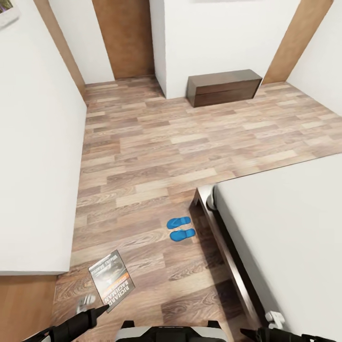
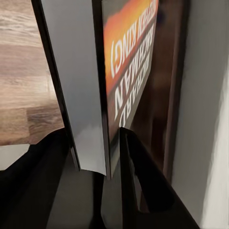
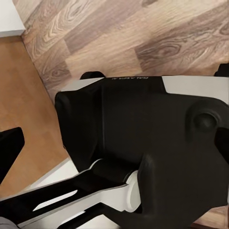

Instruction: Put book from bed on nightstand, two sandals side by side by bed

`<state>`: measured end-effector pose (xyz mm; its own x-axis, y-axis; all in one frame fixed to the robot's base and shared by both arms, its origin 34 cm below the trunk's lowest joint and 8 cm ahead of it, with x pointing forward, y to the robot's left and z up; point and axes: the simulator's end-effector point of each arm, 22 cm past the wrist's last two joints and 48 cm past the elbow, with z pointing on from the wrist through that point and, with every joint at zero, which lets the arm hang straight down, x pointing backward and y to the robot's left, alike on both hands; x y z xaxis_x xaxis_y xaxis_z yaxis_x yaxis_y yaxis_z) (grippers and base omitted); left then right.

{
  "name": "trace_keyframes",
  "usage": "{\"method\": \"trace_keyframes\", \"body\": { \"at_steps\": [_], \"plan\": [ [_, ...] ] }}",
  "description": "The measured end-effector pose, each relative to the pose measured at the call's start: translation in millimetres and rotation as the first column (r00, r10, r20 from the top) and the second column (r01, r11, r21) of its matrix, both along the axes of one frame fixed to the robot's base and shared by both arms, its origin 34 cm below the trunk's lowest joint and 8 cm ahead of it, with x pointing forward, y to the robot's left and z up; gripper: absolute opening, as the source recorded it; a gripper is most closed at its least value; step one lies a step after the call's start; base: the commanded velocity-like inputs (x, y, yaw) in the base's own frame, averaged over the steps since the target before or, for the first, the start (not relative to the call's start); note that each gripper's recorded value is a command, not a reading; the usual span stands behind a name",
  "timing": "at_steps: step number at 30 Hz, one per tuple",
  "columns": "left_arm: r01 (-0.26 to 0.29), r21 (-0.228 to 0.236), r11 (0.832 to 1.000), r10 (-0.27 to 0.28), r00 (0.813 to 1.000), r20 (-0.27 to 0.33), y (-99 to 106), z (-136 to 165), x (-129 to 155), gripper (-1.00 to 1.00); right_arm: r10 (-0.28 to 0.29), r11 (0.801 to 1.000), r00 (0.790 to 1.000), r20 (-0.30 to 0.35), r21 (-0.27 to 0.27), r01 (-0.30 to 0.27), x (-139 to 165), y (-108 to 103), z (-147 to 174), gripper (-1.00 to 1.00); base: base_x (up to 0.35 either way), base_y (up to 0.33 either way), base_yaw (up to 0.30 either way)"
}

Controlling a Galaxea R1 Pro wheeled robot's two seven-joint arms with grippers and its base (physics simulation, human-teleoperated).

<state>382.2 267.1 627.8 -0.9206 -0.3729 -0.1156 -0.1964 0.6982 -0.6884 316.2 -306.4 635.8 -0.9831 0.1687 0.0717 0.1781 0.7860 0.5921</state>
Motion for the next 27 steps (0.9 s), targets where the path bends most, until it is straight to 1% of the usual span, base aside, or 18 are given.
{"method": "trace_keyframes", "body": {
  "at_steps": [8,27],
  "plan": [
    [0.000,-0.010,1.000,0.000,1.000,0.000,-7.8,-0.2,0.0,-1.00,0.000,1.000,1.000,0.001,-0.002,0.000,0.2,-0.2,-0.3,1.00,0.000,0.000,0.291],
    [0.000,-0.012,1.000,0.000,1.000,0.000,-9.1,-0.3,-0.1,-1.00,0.000,1.000,1.000,0.002,-0.002,0.000,0.3,0.0,-0.3,1.00,0.000,0.000,0.291]
  ]
}}
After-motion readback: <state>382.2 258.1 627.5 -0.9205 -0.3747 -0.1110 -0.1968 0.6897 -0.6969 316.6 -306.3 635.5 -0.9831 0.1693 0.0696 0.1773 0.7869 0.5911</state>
